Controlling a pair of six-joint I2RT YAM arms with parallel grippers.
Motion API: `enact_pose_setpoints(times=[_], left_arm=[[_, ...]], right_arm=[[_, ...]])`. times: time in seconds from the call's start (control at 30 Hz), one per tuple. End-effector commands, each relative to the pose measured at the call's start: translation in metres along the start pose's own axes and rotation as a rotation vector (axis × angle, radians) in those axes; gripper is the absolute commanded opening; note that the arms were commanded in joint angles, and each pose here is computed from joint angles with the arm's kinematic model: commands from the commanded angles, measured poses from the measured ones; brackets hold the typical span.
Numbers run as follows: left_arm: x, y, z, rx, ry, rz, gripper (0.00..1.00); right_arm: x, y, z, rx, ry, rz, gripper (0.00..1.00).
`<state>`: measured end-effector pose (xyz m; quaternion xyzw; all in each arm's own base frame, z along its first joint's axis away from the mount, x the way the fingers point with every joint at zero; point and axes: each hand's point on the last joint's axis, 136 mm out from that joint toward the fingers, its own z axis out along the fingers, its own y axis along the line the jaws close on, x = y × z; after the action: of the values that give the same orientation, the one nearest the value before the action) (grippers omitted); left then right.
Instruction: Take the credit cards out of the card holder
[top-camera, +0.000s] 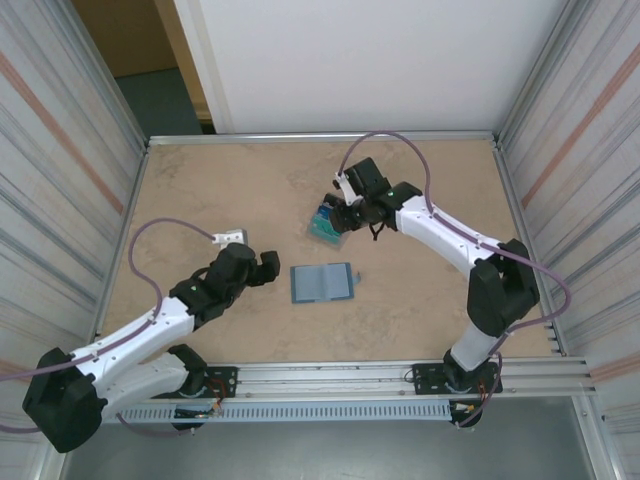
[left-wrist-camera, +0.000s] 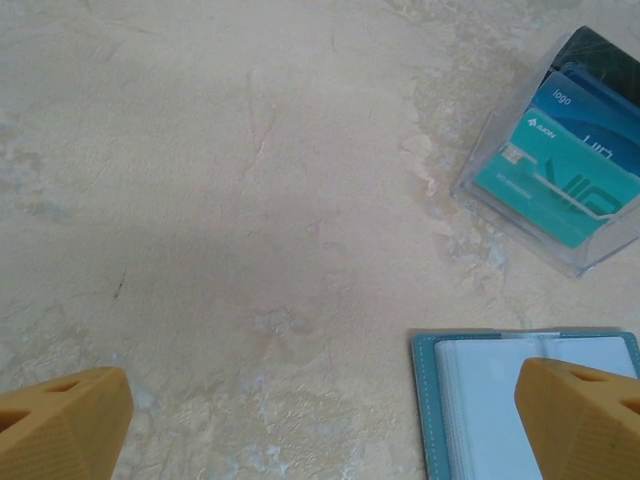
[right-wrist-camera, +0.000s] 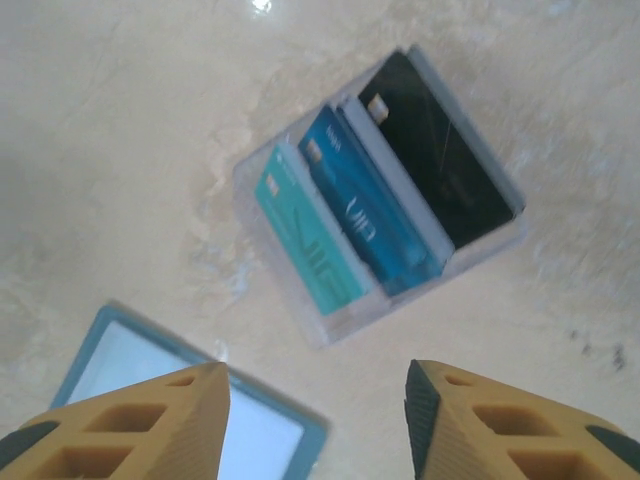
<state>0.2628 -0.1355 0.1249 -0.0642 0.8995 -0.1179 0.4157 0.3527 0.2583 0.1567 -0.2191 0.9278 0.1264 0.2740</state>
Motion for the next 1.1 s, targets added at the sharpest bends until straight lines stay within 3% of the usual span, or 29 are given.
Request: enact_pose_setpoints(times=[0.0,0.5,1.07], left_arm=[[-0.01,0.004,-0.001,-0.013,-0.058,-0.053,0.99],[-0.001,0.025,0.002,-0.065,-0.099,-0.102,0.99],[0.008,0.045,-0.005,-0.104,-0.121,-0.15,0.99]], right_arm=[[0.01,0.01,-0.011,0.015,-0.011,0.092,0.53],[0.078,0.07,0.01,0.051,0.064,0.149,0.57],[0.118,0.124,0.053,0.06,0.197,0.013,0.55]])
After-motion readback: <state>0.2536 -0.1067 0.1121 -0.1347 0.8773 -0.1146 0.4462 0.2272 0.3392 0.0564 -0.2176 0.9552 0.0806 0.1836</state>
